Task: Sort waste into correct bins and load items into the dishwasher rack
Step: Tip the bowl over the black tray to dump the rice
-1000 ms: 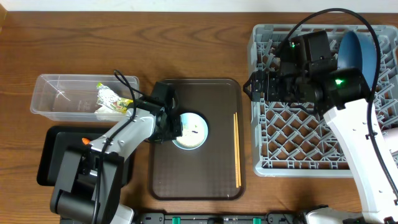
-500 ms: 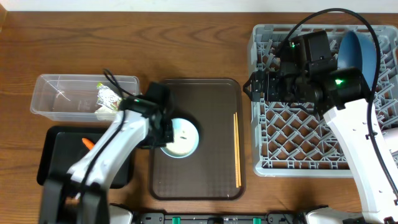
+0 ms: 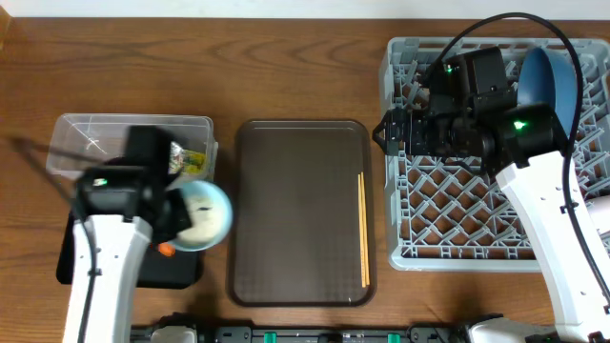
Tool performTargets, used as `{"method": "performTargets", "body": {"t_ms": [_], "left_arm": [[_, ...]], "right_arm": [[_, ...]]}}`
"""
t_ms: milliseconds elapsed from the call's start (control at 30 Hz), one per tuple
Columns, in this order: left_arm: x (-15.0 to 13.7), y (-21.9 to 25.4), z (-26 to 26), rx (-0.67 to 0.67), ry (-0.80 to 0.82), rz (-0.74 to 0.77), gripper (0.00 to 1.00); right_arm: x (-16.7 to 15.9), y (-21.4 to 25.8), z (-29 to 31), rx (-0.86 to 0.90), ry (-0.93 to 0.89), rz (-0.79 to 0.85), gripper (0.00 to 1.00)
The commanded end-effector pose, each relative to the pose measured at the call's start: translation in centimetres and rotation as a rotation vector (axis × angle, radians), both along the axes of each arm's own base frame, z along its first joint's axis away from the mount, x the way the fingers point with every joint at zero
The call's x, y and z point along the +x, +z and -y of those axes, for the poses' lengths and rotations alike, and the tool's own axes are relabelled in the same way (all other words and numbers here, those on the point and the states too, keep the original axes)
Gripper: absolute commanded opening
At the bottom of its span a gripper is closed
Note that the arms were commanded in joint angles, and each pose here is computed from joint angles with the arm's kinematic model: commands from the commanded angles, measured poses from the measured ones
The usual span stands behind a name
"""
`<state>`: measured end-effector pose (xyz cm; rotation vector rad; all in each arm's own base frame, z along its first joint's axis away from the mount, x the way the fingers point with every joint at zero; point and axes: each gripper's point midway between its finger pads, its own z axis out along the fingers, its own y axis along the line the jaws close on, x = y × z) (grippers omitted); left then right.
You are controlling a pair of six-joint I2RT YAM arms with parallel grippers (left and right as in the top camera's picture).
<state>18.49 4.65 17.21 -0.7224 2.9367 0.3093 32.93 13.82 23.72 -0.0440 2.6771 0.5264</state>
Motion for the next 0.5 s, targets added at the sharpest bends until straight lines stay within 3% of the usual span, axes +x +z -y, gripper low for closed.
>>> {"method": "performTargets", "body": {"t_ms": [0, 333, 467], "left_arm": [[-0.6, 0.7, -4.1, 0.112, 0.131, -0.006, 0.06], [-3.9, 1.5, -12.7, 0.42, 0.538, -0.089, 0.06], [-4.6, 1.3, -14.6, 0.521, 0.558, -0.185, 0.06]], "right_arm": [[-0.1, 0.0, -0.5, 0.005, 0.008, -0.003, 0.99], [-0.1, 0.0, -0.4, -0.007, 0.025, 0.007, 0.99], [0.0, 0.1, -0.4, -0.006, 0.025, 0.011, 0.99]]}}
